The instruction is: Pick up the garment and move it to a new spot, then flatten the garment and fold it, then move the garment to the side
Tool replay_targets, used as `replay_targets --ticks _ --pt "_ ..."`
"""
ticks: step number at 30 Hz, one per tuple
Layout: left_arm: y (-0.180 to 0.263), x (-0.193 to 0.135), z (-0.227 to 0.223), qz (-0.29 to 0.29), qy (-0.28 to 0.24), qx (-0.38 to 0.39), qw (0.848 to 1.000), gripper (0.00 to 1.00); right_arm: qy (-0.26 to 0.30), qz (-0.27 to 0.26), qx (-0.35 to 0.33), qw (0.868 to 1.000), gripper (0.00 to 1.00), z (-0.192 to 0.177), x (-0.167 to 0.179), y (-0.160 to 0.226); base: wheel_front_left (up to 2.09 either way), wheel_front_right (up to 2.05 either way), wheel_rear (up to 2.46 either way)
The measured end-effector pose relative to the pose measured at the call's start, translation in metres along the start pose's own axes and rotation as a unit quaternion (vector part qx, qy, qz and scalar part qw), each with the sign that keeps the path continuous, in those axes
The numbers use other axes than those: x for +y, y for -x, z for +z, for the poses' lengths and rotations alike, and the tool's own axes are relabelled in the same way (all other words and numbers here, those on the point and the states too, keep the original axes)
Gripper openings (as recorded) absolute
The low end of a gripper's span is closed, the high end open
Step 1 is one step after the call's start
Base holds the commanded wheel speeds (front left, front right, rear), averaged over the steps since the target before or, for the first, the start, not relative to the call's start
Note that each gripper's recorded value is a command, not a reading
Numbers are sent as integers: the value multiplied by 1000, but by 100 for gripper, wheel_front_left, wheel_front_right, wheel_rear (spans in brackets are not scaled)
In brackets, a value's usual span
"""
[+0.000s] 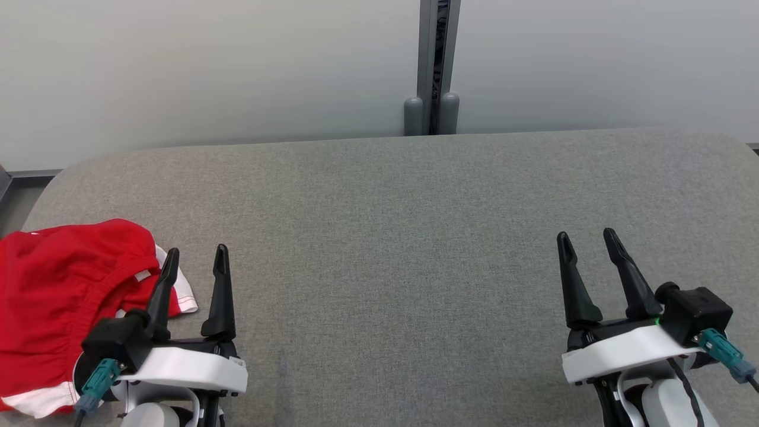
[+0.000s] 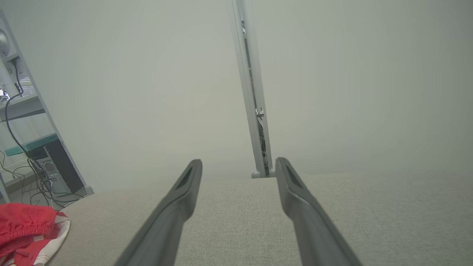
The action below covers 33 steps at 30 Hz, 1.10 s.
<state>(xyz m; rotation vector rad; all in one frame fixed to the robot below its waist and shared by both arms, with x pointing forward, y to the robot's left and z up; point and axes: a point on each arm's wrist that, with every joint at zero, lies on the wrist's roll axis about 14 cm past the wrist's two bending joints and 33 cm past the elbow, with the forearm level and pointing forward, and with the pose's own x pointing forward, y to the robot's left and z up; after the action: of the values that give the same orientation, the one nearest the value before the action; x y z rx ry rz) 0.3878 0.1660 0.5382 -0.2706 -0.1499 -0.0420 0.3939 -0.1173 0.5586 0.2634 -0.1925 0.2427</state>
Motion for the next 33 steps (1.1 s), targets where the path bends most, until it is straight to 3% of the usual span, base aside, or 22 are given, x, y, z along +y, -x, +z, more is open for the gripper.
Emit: replay_targets --ticks 22,33 --pt "3 7 -2 2 -62 -4 998 100 72 39 -14 997 100 4 18 -4 0 0 0" --pt "2 7 -7 0 -63 3 998 100 74 38 -12 996 100 3 17 -5 0 0 0"
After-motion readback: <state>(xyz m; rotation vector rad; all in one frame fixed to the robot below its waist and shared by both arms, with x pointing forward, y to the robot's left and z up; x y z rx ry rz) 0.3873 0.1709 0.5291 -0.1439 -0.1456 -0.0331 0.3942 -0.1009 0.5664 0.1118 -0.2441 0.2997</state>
